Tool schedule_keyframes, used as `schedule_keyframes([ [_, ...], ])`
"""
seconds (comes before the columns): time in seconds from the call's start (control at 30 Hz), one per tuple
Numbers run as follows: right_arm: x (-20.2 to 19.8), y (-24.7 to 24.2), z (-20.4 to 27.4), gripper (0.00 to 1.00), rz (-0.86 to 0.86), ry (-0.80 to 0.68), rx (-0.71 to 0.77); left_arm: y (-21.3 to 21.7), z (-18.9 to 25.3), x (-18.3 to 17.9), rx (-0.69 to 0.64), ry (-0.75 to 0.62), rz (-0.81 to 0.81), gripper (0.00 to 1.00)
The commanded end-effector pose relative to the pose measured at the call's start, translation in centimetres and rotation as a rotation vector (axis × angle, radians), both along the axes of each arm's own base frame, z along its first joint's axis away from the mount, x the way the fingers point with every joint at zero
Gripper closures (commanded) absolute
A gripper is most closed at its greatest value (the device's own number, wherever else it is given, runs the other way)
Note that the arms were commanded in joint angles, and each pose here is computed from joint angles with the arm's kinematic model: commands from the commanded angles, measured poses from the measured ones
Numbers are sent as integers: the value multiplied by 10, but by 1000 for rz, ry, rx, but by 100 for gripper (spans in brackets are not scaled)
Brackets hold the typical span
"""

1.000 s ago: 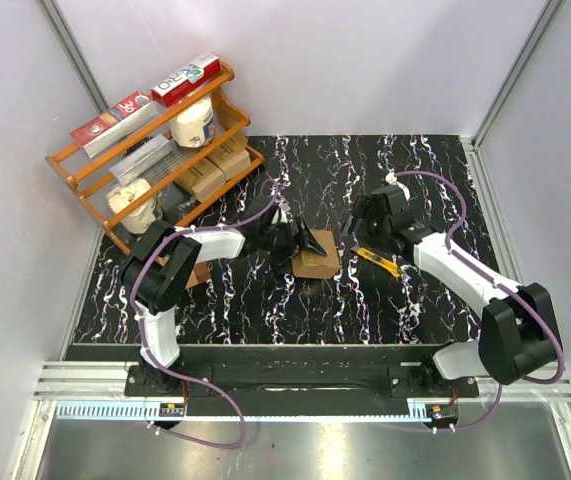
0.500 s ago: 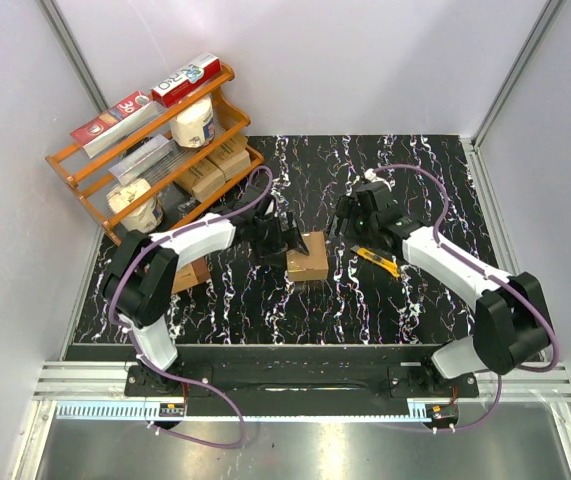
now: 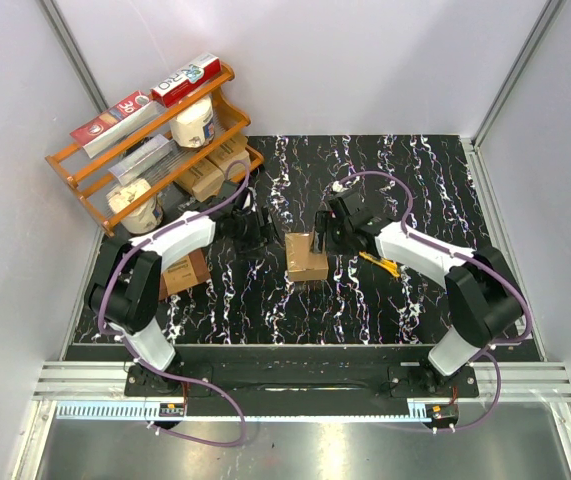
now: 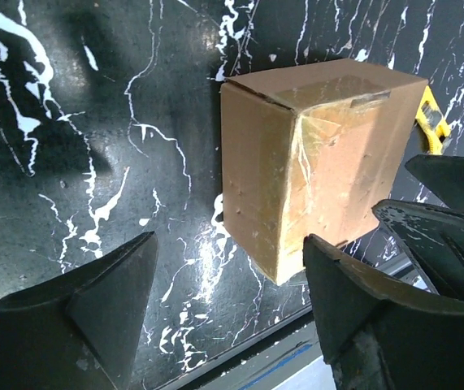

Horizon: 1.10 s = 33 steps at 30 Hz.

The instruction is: Unpack the express box

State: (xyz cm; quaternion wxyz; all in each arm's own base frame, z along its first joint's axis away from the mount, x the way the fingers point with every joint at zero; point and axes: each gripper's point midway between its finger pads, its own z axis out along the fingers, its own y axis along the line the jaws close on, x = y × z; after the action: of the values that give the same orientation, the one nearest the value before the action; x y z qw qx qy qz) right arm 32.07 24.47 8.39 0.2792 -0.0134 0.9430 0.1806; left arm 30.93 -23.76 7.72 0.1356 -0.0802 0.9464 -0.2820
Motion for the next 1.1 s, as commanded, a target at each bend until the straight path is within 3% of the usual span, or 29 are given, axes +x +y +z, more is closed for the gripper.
schedule_keyframes([
  [0.0,8,7,8,28,18,-39,5,-9,15,5,-71,-64,-35,25],
  [0.27,4,5,-6,34,31,-12,-15,-18,9,4,-127,-36,-68,28],
  [0.43,2,2,-16,34,30,7,-36,-18,5,5,-125,-30,-74,38],
  [0.63,1,-2,-23,36,31,15,-68,-17,-5,5,-109,-11,-73,43],
  [1.07,3,-7,-28,42,27,25,-107,-20,-14,8,-111,2,-88,42],
])
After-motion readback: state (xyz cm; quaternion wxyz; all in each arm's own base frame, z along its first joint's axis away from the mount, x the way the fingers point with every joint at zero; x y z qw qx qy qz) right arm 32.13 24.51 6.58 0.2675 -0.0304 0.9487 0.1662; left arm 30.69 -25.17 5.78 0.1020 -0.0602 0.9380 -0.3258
